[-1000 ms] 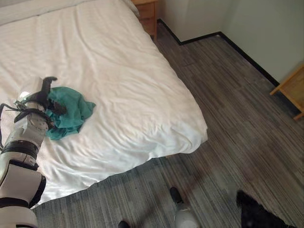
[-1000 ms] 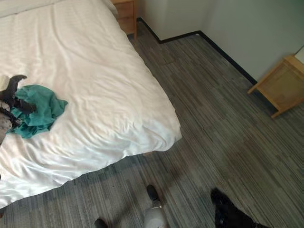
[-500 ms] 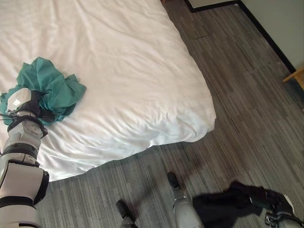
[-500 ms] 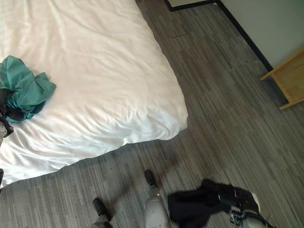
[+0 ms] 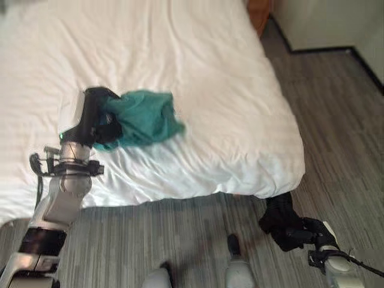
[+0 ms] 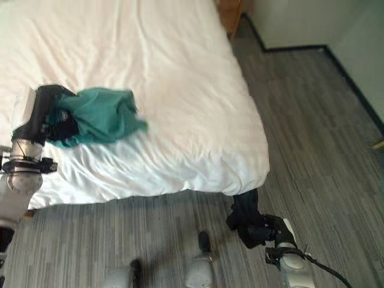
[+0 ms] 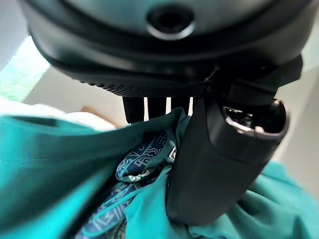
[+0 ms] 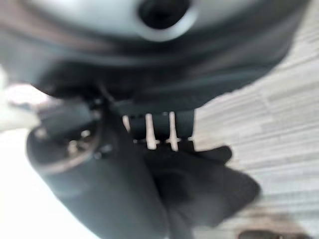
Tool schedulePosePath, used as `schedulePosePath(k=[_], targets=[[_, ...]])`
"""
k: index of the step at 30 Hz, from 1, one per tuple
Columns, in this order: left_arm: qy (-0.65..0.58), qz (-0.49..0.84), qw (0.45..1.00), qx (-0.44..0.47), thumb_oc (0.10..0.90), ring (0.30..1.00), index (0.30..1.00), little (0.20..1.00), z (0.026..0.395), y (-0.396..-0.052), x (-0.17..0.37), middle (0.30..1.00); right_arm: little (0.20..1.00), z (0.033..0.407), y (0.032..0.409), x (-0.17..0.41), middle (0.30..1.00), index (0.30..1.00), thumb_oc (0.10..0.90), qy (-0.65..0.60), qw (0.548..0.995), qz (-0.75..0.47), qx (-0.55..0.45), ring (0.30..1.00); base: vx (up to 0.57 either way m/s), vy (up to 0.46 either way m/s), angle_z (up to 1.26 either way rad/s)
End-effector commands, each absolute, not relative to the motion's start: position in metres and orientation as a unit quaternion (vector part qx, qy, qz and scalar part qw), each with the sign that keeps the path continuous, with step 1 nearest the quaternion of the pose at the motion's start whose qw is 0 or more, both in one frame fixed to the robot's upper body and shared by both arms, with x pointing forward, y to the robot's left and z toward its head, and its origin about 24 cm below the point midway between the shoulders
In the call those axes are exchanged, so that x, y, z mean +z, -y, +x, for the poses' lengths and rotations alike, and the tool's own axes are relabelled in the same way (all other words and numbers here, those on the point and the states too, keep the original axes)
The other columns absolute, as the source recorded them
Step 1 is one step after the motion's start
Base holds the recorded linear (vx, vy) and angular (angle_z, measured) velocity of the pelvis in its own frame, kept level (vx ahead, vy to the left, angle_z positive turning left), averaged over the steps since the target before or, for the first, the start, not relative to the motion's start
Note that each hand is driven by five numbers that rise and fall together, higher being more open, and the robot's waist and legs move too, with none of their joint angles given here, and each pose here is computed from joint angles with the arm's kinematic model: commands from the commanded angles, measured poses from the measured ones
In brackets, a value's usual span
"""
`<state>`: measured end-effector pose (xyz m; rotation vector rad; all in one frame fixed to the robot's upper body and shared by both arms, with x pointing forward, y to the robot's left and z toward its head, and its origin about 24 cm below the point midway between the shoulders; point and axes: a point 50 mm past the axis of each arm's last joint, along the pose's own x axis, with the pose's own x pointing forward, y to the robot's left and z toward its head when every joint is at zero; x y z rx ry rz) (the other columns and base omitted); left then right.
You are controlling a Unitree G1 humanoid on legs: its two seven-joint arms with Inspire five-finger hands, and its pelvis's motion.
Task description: Pick up bed clothes into laundry basket.
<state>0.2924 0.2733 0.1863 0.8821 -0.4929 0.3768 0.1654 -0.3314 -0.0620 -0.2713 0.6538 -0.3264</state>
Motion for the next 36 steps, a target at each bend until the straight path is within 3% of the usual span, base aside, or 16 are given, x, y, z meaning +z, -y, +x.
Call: schedulePosePath(k=[1,4,9,17,21,28,36], targets=[[0.358,0.349,0.823,0.269,0.400,0.300,0.300,0.300,0.281,-0.279,0.239,0.300,0.300,0.119,0.347,-0.068,0.300,0.300,0.400,-0.366,0.900,-0.167,-0.168,0.300,-0.40,0.176,-0.31],[0.364,0.359,0.825,0.241,0.400,0.300,0.300,0.300,0.283,-0.268,0.238,0.300,0.300,0.133,0.337,-0.051,0.300,0.300,0.400,-0.315,0.921,-0.182,-0.141,0.300,-0.64,0.177,-0.47],[0.320,0.309,0.880,0.169,0.400,0.300,0.300,0.300,0.290,-0.245,0.201,0.300,0.300,0.159,0.315,-0.033,0.300,0.300,0.400,-0.240,0.945,-0.194,-0.108,0.300,-0.63,-0.008,-0.76],[0.130,0.276,0.952,0.021,0.400,0.300,0.300,0.300,0.274,-0.201,0.085,0.300,0.300,0.187,0.276,-0.008,0.300,0.300,0.400,-0.148,0.967,-0.201,-0.042,0.300,-0.43,-0.171,-1.01],[0.049,0.275,0.960,-0.019,0.400,0.300,0.300,0.300,0.273,-0.189,0.046,0.300,0.300,0.205,0.256,0.008,0.300,0.300,0.400,-0.100,0.976,-0.193,-0.017,0.300,-0.34,-0.526,-1.26],[0.024,0.255,0.966,0.016,0.400,0.300,0.300,0.300,0.283,-0.194,0.037,0.300,0.300,0.223,0.215,0.018,0.300,0.300,0.400,-0.060,0.978,-0.187,0.066,0.300,0.01,-0.459,-1.46],[0.101,0.268,0.952,0.111,0.400,0.300,0.300,0.300,0.293,-0.222,0.079,0.300,0.300,0.245,0.195,0.053,0.300,0.300,0.400,0.017,0.972,-0.197,0.129,0.300,0.06,-0.459,-1.32]])
